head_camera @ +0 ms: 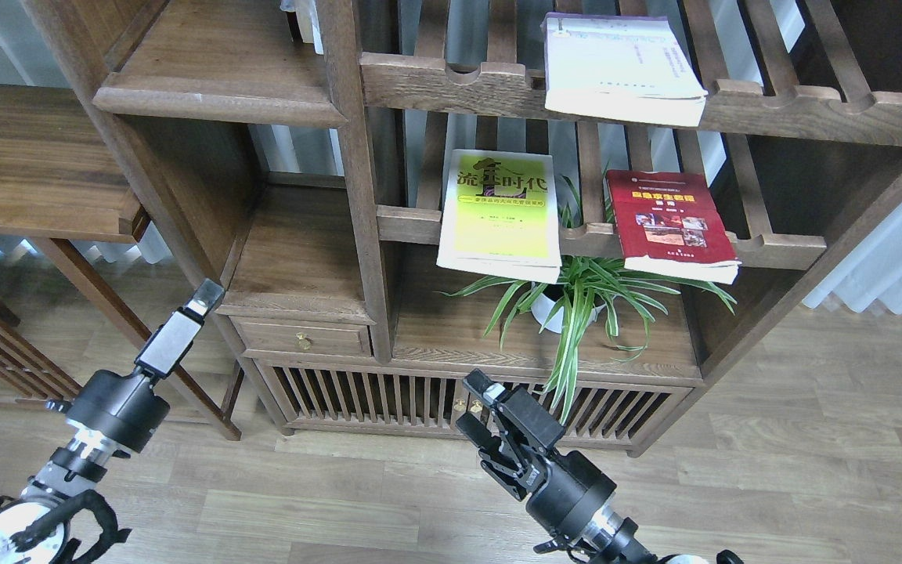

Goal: Organize books on shelf
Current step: 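Move the right gripper toward the red book on the middle shelf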

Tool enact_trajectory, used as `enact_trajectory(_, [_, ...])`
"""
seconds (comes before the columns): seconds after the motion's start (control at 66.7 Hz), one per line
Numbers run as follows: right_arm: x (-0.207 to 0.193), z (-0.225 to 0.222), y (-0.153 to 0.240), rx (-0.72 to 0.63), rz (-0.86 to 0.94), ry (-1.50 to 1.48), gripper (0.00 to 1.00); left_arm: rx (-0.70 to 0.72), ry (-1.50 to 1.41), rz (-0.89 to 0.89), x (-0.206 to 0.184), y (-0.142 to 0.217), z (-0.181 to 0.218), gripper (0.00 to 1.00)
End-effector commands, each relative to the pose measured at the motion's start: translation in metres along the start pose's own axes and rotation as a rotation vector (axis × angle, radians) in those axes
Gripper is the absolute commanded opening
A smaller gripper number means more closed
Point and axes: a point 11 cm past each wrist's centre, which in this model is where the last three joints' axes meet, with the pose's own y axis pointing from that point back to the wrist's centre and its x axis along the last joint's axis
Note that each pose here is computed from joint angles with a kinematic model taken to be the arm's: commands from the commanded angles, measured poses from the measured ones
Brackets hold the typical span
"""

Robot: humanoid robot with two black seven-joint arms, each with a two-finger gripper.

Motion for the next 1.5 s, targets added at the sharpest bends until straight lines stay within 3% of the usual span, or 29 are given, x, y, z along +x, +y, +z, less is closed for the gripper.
enact_trajectory(0.0, [0.001,-0.001,0.0,0.004,0.003,-0.001,1.0,-0.004,-0.017,-0.02,-0.004,-0.009,0.007,1.0])
enact_trajectory(0.764, [-0.017,-0.024,-0.023,-0.021,-0.226,0.112,1.0,0.015,-0.002,0.035,0.013,-0.005,-0.001,1.0])
enact_trajectory(1.484, [-0.001,-0.037,-0.01,-0.1,-0.139,0.202,1.0,-0.027,-0.014,0.046,0.017,-0.003,0.015,1.0])
